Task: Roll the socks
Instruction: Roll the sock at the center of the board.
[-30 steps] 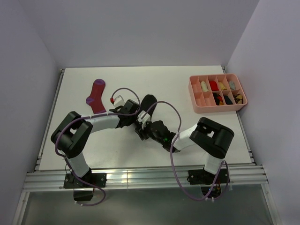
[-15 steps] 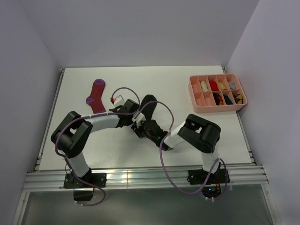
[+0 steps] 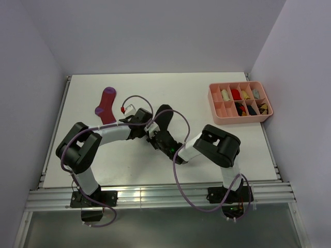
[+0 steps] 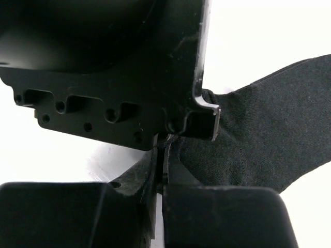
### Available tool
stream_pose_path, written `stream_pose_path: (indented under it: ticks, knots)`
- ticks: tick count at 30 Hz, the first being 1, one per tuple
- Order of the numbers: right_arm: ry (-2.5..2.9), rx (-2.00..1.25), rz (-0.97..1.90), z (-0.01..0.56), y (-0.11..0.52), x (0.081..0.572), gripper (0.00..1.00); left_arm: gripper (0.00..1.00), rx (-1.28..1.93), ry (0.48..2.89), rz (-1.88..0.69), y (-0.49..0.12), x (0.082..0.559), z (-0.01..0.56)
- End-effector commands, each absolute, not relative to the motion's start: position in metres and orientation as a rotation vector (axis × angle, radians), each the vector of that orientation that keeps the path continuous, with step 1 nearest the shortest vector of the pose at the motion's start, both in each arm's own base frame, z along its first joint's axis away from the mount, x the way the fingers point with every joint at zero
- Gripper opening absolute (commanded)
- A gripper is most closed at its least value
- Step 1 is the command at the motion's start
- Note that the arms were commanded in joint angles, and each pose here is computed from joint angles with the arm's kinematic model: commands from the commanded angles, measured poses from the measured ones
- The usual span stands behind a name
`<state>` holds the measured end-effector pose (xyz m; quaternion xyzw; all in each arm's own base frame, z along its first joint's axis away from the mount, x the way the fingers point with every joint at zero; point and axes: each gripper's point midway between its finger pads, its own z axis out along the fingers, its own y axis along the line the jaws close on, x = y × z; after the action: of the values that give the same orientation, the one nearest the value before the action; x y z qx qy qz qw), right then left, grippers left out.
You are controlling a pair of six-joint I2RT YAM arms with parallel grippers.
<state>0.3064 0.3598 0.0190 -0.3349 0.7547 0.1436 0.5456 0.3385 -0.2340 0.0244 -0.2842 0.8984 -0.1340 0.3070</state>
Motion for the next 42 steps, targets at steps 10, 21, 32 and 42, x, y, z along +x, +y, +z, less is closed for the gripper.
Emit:
stream_pose_path:
  ticks: [10, 21, 32, 42]
  knots:
    - [2.066, -0.684, 0.735, 0.003, 0.352, 0.289, 0.0, 0.22, -0.865, 2.337, -0.41, -0.223, 0.326, 0.032]
    - [2.23, -0.368, 1.113, 0.013, 0.339, 0.293, 0.0, 0.48, -1.033, 2.074, -0.621, -0.202, 0.323, 0.068]
    - [2.3, 0.003, 1.412, 0.008, 0.328, 0.287, 0.0, 0.49, -0.985, 2.127, -0.701, -0.226, 0.324, 0.054]
    - [2.338, 0.162, 1.45, -0.005, 0.321, 0.277, 0.0, 0.51, -0.956, 2.182, -0.733, -0.244, 0.328, 0.034]
